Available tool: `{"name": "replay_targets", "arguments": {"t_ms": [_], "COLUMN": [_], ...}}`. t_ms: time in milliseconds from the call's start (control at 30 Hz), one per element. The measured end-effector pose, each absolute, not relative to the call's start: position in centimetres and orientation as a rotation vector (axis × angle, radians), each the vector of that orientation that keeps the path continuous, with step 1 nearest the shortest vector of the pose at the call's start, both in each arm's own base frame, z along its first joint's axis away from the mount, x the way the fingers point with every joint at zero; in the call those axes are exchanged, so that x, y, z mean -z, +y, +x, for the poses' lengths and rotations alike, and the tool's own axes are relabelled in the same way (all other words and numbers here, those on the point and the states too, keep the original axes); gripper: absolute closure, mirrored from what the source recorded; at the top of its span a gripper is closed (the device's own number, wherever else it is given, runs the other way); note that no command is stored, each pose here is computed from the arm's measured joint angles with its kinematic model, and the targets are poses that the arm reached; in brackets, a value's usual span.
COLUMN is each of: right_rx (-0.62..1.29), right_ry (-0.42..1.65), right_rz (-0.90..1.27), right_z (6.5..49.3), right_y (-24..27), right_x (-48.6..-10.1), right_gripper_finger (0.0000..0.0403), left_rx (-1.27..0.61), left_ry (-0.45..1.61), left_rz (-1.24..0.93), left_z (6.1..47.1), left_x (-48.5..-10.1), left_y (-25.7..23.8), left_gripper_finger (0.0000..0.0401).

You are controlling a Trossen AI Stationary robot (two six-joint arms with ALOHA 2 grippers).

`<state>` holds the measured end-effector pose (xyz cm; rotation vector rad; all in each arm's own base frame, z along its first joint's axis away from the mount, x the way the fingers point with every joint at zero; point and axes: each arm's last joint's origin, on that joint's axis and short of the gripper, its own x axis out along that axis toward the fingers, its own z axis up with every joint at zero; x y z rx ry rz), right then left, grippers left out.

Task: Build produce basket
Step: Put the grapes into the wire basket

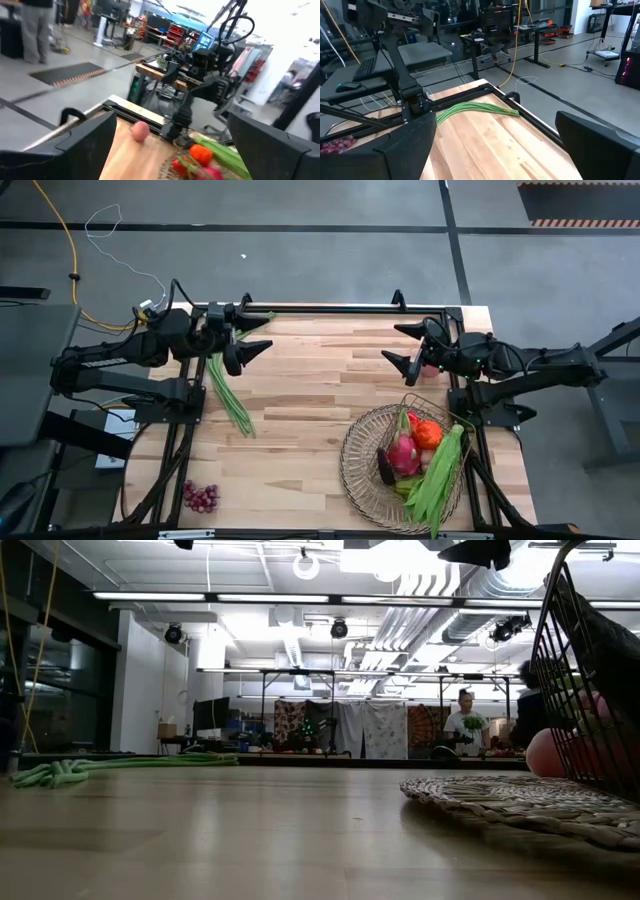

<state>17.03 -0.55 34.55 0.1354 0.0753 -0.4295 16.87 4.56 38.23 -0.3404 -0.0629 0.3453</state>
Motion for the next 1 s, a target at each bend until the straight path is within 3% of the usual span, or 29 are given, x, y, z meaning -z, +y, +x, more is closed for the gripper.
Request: {"name": "replay_targets", "arguments": {"t_ms": [200, 633, 800, 1000], "right_rx": [0.448, 0.479, 0.481, 0.486], "right_ry": [0.074, 0.084, 0.098, 0.131], "right_rz": [0.134, 0.120, 0.115, 0.129], "right_z": [17.0, 16.9, 16.9, 16.9], "right_y": [-0.6, -0.7, -0.7, -0.7], "right_x": [-34.6, -34.5, -34.3, -34.0], "right_gripper_finger": [0.0004, 0.0004, 0.0004, 0.0004], "left_rx": [-0.226, 0.048, 0.110, 0.031], "left_ry": [0.124, 1.090, 1.255, 1.353], "left_rz": [-0.392, -0.360, -0.310, -0.249], "left_z": [18.6, 20.4, 20.0, 18.9], "left_x": [-36.3, -30.1, -27.4, -23.7], "left_y": [3.0, -8.4, -14.0, -19.3], "left_gripper_finger": [0.0032, 0.0032, 0.0032, 0.0032]}}
